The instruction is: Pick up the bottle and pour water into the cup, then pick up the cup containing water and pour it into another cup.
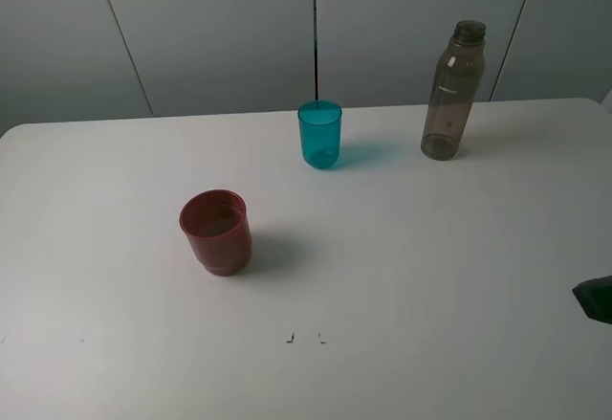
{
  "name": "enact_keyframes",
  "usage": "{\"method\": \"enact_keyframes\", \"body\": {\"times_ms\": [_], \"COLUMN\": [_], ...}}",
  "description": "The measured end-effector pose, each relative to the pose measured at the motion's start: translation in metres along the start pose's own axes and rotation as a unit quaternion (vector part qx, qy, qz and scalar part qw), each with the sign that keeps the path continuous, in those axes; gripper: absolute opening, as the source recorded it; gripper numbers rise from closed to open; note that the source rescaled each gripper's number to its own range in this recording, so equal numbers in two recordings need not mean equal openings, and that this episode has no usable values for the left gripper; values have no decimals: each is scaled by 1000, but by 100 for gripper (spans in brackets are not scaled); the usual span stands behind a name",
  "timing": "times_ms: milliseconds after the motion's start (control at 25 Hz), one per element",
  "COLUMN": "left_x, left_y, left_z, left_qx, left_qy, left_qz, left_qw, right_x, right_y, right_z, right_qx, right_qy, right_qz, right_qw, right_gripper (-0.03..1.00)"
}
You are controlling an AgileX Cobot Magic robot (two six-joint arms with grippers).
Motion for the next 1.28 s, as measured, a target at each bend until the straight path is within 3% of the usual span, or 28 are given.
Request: {"method": "enact_keyframes", "body": {"times_ms": [320,760,1000,1280], "left_x": [0,0,0,0], "left_y": [0,0,0,0], "left_z": [0,0,0,0], "left_qx": [0,0,0,0], "left_qy": [0,0,0,0], "left_qz": [0,0,0,0], "left_qw": [1000,1000,1000,1000], "right_x": [0,-5,-17,-35], "right_y": [-10,-15,-19,-25], "right_z": [-22,-47,-59,-63], "right_qx": [-127,-219,-263,-265], "right_qy": [0,-11,-41,-124], "right_qz": [-7,1,39,122], "right_qw": [992,976,963,949], "right_gripper": [100,100,100,100]}}
Point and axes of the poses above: a point on each arm's last joint axis where the gripper is mounted, z pointing out along that axis toward the gripper, x along the wrist's bending axis when the last joint is at zero, y = z × x, the point moved 10 cm from there along z, pointing out along that axis toward the gripper, and after that the axes turned 2 degrees about -z, right-handed, at the moved point
